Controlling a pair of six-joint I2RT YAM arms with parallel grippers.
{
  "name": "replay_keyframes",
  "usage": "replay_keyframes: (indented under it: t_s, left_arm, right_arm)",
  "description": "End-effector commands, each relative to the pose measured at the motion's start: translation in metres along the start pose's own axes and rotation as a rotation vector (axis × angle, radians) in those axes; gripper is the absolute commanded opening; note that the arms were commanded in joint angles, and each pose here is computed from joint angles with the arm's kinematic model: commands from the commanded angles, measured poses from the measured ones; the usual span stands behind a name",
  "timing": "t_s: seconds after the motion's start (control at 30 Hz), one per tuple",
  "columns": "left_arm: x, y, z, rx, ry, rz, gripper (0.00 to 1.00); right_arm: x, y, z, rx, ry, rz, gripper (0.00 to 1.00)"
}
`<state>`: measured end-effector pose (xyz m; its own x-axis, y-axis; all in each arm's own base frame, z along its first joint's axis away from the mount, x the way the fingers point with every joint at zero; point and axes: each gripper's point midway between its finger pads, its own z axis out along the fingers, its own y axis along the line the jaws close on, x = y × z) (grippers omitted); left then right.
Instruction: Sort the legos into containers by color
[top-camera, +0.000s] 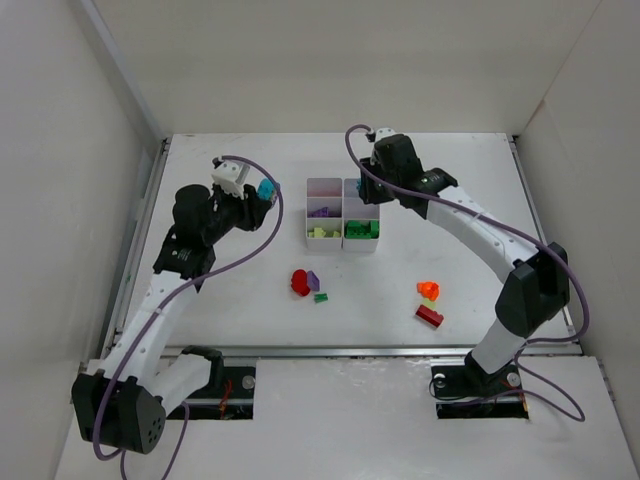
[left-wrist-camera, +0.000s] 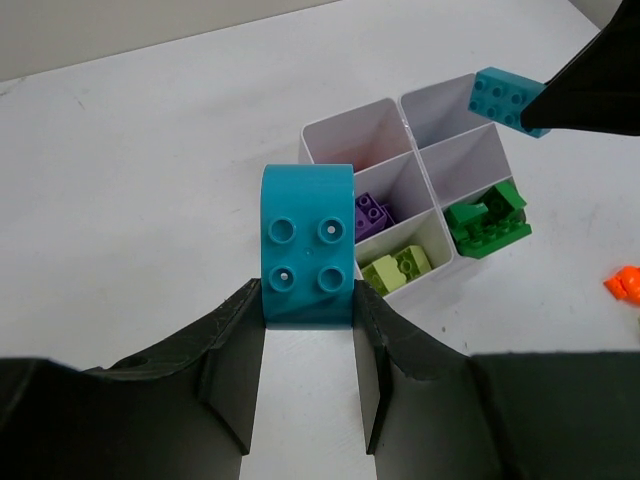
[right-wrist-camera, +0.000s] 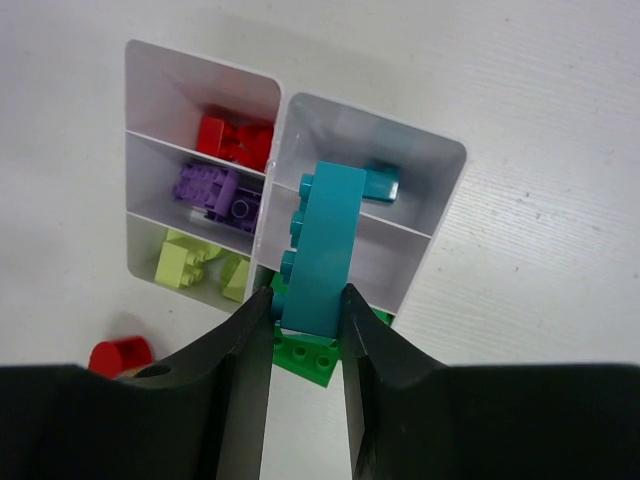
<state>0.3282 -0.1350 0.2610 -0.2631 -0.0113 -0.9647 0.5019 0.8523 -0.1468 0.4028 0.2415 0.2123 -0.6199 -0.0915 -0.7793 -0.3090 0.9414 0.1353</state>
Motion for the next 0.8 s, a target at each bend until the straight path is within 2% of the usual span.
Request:
replay_keyframes:
  t_s: [0.0, 0.77]
  left_arm:
    - [-0.0169, -0.0012, -0.0064, -0.008, -0.069, 0.048, 0.0]
    - [-0.0129, -0.0016, -0.0072, -0.008, -0.069, 0.039, 0.0]
  right_arm:
    - [-0.0146, -0.0083, -0.0122, 0.036, -0.038, -0.017, 0.0]
    - [-0.0131, -0.0164, -0.0183, 0.074, -0.038, -0.027, 0.0]
